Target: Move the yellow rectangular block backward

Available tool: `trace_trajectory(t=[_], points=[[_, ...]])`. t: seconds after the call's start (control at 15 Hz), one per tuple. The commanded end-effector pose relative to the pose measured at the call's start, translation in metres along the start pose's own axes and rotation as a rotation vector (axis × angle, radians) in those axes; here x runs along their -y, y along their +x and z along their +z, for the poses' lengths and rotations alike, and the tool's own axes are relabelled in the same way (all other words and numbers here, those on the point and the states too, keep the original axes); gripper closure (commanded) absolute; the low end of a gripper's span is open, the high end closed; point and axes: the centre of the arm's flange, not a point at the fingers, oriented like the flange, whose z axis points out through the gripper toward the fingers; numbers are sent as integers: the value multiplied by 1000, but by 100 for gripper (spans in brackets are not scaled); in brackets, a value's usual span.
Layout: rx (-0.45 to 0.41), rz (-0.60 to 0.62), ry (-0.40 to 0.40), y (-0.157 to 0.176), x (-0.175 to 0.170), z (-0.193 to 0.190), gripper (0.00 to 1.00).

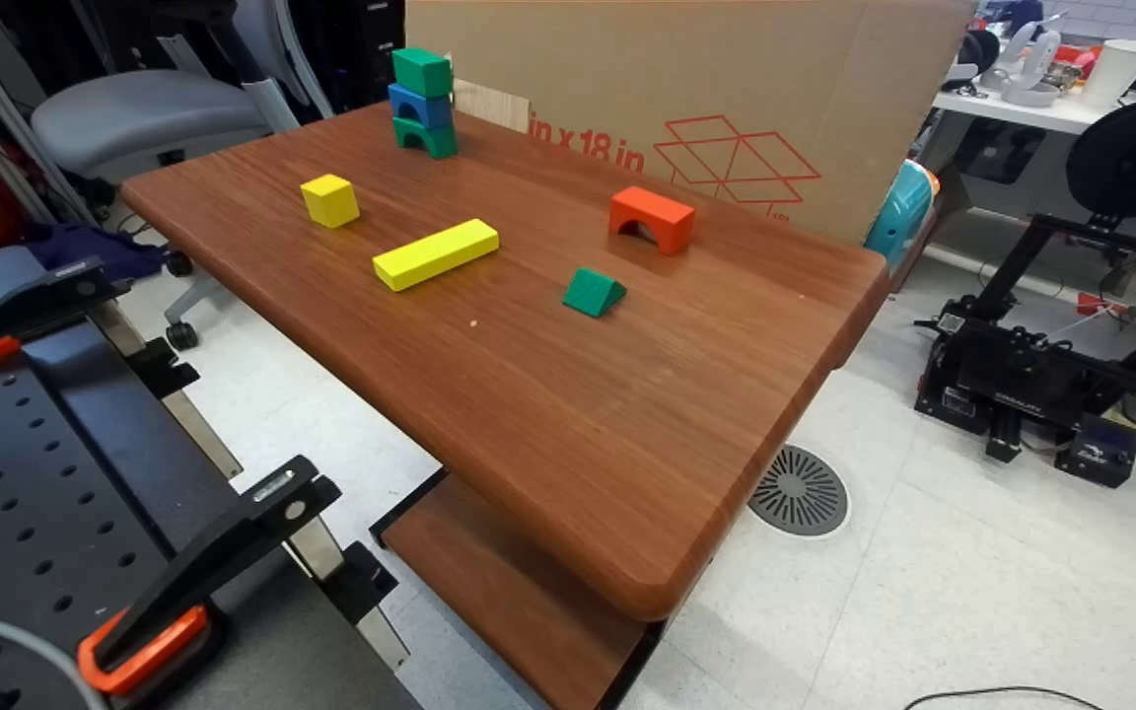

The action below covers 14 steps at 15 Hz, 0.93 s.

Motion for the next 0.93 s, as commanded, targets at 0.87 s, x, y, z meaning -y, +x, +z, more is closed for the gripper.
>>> trace_trajectory(t=[0.87], points=[[152,264,-39,32,-84,125,0]])
